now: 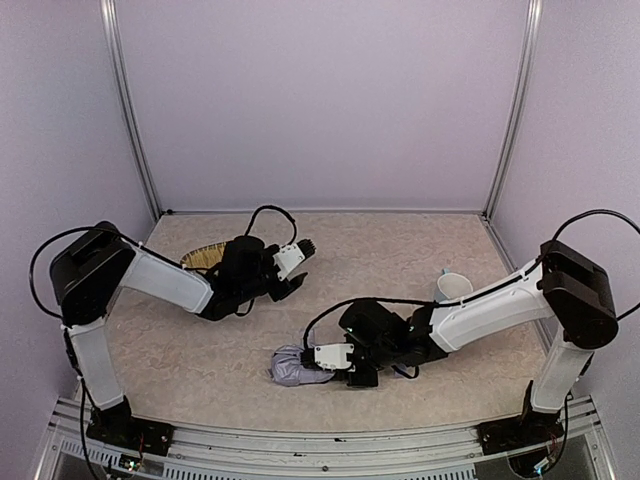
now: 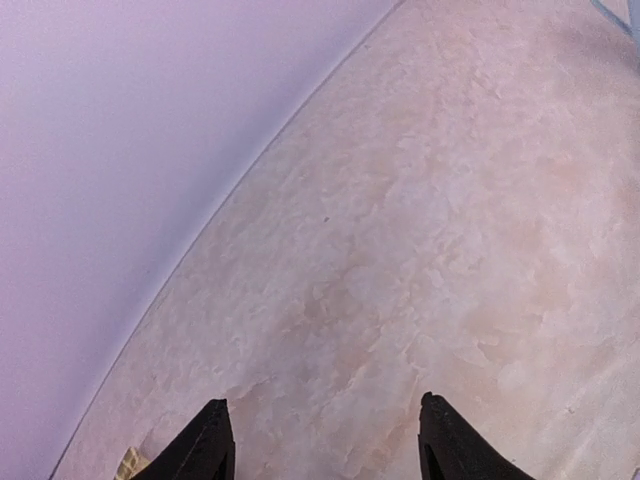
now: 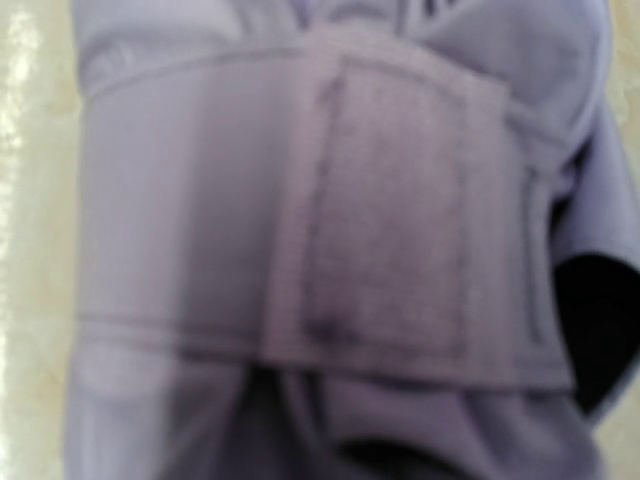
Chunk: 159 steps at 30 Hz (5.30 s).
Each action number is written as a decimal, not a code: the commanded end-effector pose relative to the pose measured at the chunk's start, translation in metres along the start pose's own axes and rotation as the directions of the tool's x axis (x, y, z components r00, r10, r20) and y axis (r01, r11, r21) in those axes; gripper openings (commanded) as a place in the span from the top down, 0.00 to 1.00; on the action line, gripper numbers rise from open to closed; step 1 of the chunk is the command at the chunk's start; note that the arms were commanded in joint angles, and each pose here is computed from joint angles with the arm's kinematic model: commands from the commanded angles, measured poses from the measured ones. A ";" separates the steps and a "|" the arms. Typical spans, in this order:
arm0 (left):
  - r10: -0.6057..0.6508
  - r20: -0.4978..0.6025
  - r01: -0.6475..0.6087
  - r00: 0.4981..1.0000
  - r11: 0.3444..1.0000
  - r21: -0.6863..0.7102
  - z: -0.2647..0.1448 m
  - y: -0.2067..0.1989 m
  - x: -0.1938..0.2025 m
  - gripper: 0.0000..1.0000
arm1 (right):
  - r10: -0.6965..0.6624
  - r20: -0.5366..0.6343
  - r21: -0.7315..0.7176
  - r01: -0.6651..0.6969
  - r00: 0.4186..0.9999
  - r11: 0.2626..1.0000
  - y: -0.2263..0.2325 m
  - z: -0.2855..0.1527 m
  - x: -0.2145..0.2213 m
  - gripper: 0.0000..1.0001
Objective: Put away the umbrella
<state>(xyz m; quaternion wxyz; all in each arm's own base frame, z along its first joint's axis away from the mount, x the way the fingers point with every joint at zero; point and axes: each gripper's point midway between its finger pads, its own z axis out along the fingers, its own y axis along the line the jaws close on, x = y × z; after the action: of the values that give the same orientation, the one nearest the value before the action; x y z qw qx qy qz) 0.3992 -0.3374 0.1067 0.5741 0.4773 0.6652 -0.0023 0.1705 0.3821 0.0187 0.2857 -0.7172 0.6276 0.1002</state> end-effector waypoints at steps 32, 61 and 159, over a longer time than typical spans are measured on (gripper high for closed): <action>0.037 0.077 -0.058 0.996 0.950 0.308 -0.153 -0.188 0.021 0.16 | 0.171 -0.422 -0.522 -0.393 0.890 0.757 0.107 -0.025 0.100 1.00; 0.160 0.012 -0.150 0.987 0.894 0.422 -0.162 -0.227 0.062 1.00 | 0.306 0.021 -0.233 -0.293 0.952 0.927 0.003 -0.072 -0.013 0.00; -0.092 -0.389 0.362 0.917 0.603 0.711 -0.152 -0.241 0.068 1.00 | -0.092 -0.161 0.099 0.109 0.983 0.989 0.002 -0.014 0.054 0.27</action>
<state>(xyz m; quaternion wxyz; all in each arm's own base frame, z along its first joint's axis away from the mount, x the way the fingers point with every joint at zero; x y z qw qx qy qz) 0.1620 -0.3816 0.0335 0.3206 0.5778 0.6811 -0.3154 0.1754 0.3453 0.0347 0.3313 -0.7229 0.6049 0.0410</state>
